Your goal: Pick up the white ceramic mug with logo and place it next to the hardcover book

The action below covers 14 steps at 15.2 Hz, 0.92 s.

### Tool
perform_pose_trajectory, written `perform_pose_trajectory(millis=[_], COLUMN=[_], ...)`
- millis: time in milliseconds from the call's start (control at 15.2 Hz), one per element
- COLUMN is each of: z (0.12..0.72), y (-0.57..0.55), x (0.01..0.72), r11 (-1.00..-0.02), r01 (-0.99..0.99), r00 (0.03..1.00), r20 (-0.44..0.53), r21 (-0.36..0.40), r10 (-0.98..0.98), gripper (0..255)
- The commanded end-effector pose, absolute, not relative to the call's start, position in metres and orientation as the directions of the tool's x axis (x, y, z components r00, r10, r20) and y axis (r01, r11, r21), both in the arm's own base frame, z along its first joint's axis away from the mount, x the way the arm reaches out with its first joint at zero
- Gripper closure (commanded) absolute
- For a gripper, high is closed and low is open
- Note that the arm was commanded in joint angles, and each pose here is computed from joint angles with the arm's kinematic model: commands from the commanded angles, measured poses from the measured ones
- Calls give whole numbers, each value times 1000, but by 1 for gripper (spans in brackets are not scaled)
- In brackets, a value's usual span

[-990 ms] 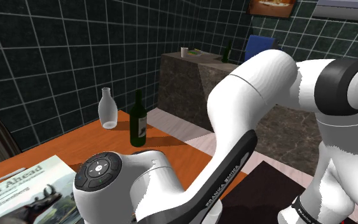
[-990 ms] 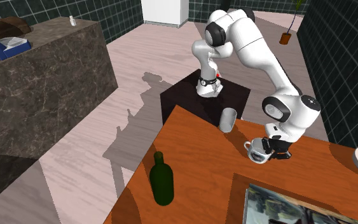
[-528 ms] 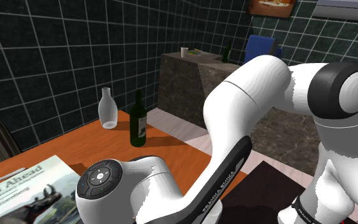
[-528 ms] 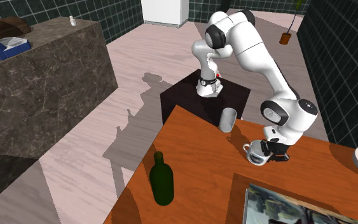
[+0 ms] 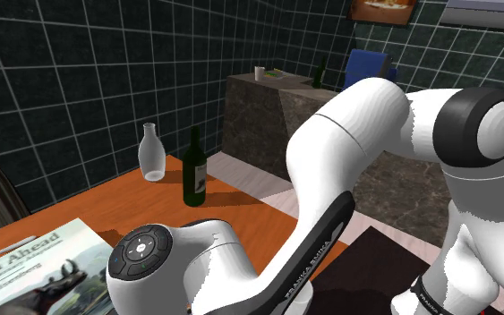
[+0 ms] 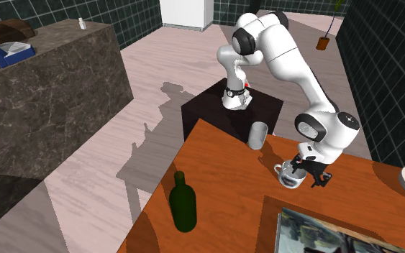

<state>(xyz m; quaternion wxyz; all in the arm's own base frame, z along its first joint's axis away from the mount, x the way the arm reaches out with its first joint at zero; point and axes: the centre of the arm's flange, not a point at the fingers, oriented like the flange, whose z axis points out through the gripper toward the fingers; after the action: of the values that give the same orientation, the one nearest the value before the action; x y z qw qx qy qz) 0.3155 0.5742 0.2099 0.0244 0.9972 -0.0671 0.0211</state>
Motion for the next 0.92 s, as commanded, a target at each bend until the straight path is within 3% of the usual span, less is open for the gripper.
perform_pose_trajectory(millis=[0, 330, 858], z=[210, 260, 260], y=[574, 577, 577], x=[315, 314, 314], r11=[-990, -990, -990], r01=[-135, -135, -135], r00=[990, 990, 990], r20=[45, 45, 45], r21=[46, 46, 46], r10=[-133, -133, -133], gripper=[0, 0, 0])
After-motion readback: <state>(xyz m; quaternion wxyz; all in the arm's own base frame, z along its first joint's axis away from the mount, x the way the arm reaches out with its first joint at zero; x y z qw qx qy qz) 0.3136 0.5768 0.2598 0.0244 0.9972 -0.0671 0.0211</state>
